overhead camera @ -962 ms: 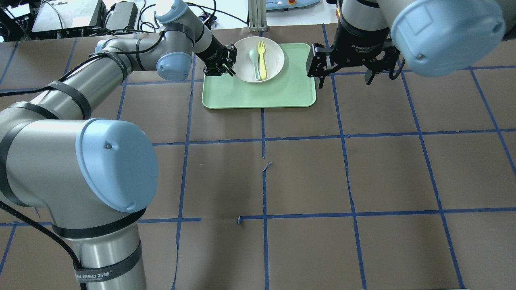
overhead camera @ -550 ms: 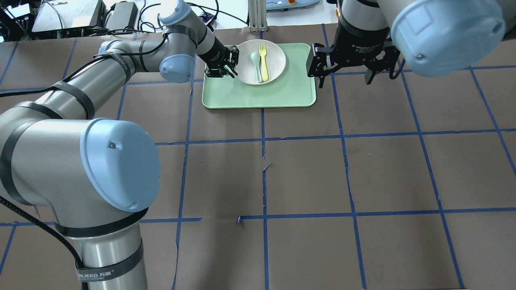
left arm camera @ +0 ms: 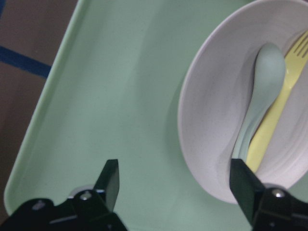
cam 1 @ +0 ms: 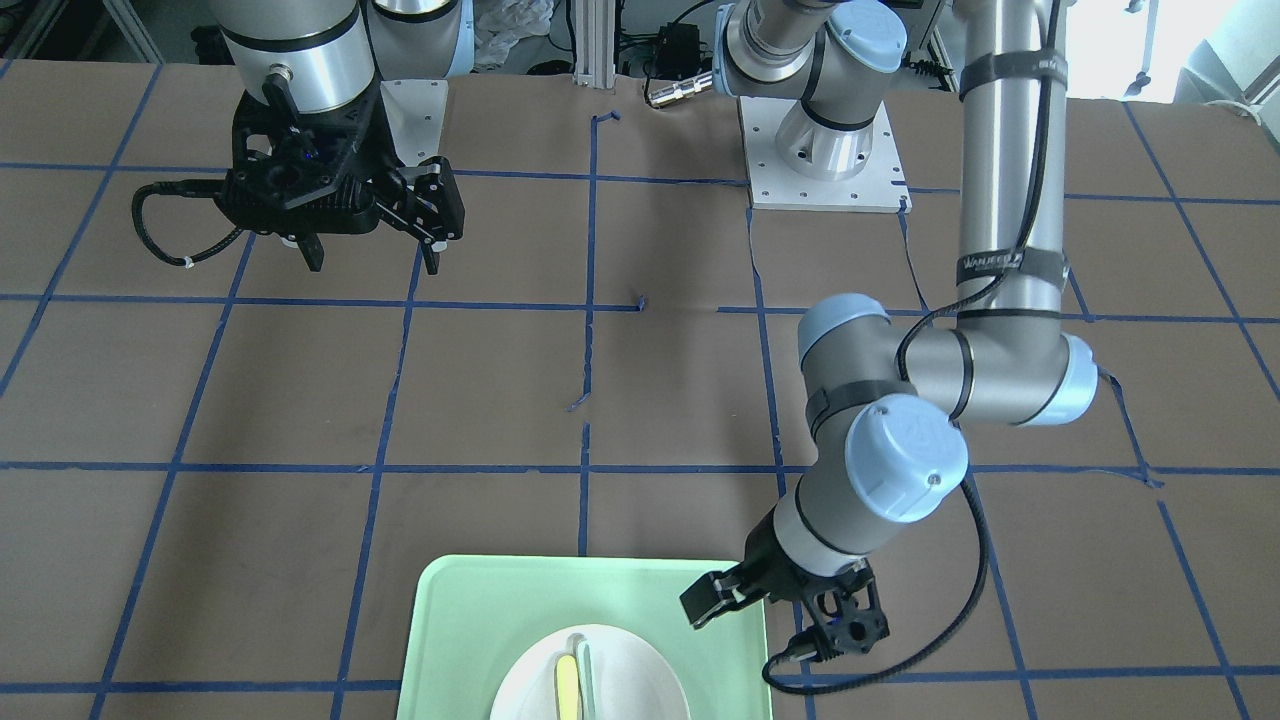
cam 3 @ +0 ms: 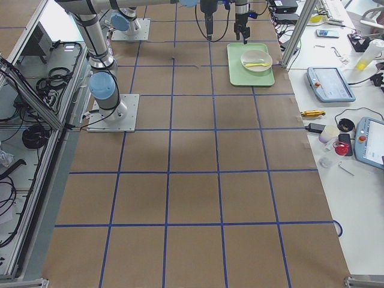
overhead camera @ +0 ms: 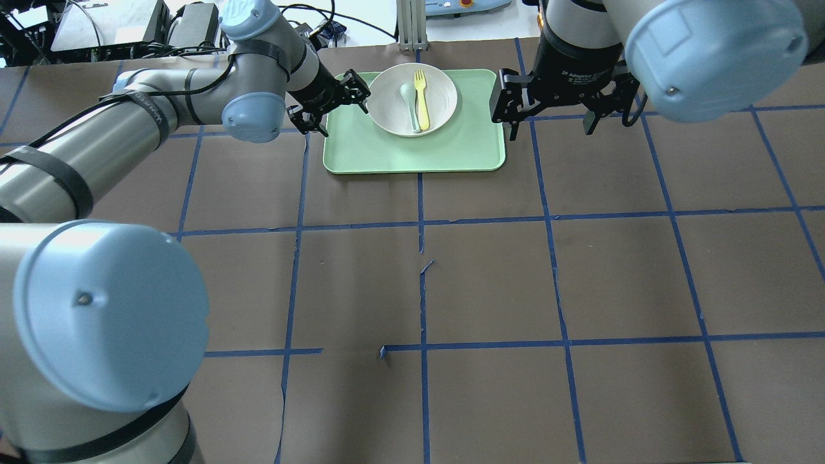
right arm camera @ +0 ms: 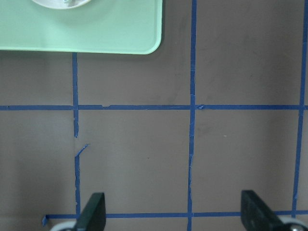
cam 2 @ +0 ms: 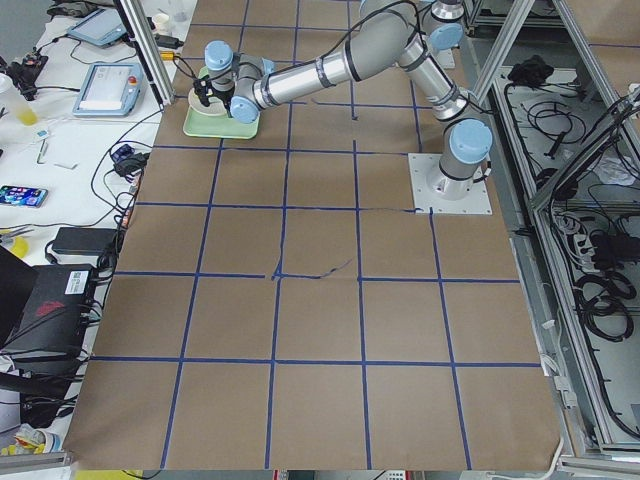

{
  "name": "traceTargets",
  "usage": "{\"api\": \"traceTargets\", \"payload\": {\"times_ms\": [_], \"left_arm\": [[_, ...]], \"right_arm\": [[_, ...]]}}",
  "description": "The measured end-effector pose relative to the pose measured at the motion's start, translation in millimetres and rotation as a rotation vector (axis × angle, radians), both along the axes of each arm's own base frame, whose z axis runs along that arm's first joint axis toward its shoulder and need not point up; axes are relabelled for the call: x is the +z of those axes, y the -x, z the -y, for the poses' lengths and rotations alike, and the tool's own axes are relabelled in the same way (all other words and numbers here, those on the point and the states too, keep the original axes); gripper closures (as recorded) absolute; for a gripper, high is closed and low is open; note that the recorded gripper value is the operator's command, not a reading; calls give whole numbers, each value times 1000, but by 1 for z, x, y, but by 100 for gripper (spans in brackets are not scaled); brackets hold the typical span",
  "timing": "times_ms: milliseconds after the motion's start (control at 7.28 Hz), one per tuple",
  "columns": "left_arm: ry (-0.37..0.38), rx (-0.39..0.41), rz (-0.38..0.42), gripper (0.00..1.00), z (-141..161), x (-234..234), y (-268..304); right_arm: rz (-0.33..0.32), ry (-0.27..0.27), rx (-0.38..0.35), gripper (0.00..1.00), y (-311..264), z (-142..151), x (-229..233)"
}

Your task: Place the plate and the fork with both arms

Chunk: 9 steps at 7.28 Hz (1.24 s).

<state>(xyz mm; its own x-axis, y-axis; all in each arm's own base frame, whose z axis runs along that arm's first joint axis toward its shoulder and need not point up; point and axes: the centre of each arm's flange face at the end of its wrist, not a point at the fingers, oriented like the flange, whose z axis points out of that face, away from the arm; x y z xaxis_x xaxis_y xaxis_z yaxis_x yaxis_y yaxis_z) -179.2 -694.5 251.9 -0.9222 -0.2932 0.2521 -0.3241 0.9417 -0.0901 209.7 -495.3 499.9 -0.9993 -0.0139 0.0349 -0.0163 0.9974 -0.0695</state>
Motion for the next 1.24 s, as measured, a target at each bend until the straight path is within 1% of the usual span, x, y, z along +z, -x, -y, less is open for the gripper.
{"api": "traceTargets", "payload": {"times_ms": [137,275,412,550,824,962,1237], "left_arm": [[10,-60,89,0,-32,22,-19],[0,-102,178,0,-63,50,-33],[-27,-134,239,0,-90,85,-40],[-50,-153,266,0,-113,126,-42],[-71,-184,270,0,-152,195,-36],[-66,-208,258,0,-171,218,-27],[-62,-271,243,0,-202,245,-7]], "right_arm": [[0,0,0,0,0,0,0],[0,0,0,0,0,0,0],[0,1,0,0,0,0,1],[0,0,1,0,0,0,0],[-1,0,0,0,0,-1,0],[-1,0,0,0,0,-1,1],[-4,1,0,0,1,-1,1]]}}
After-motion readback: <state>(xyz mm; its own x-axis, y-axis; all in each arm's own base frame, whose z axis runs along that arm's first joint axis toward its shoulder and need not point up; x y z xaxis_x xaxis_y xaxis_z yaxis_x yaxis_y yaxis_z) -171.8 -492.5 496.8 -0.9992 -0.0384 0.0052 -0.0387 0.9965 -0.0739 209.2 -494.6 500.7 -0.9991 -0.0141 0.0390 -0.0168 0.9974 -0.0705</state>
